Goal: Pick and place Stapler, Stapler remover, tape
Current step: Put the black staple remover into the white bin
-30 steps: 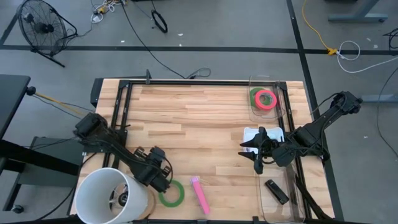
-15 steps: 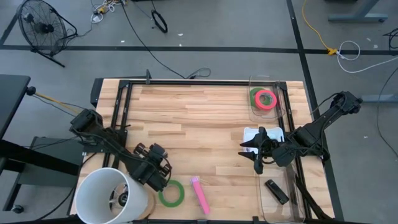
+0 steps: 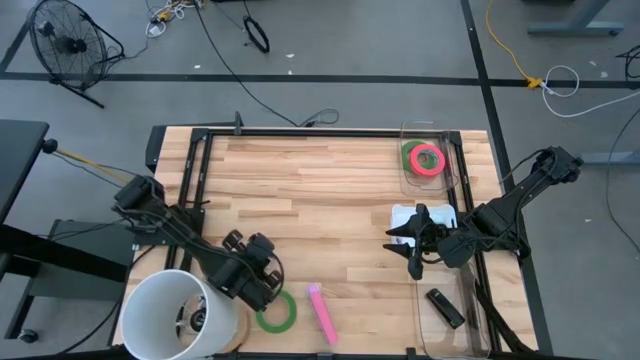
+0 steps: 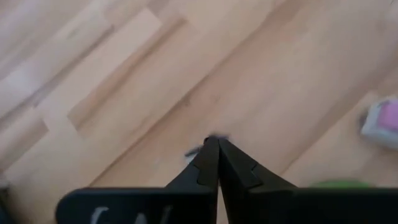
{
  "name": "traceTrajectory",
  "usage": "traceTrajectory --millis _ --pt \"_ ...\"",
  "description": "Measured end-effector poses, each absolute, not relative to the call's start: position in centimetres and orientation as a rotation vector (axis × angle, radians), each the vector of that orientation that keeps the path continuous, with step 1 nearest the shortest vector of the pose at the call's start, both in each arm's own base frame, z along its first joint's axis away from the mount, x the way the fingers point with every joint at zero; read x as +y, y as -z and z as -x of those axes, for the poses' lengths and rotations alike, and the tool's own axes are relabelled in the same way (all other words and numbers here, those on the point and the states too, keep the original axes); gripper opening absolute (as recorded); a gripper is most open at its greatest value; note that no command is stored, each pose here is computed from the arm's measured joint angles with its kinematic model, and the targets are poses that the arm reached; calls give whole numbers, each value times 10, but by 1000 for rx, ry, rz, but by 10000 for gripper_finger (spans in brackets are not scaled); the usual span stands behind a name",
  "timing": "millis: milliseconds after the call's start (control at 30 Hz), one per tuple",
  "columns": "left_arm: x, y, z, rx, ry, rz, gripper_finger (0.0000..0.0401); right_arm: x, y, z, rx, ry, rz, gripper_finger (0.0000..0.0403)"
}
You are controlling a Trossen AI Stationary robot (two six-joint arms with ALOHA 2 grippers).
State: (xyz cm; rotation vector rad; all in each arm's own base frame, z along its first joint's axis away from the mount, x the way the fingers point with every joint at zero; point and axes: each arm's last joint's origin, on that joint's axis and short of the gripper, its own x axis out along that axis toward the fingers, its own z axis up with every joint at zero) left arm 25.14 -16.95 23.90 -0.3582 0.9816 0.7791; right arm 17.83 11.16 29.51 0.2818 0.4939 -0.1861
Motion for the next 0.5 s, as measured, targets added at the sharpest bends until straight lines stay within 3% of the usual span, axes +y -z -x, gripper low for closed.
traceTrajectory --millis 233,500 --pt "-172 -198 -247 1250 -674 194 61 112 -295 -178 495 183 -283 174" --pt "-181 -188 -251 1346 -299 -127 163 112 -296 -179 489 181 -285 174"
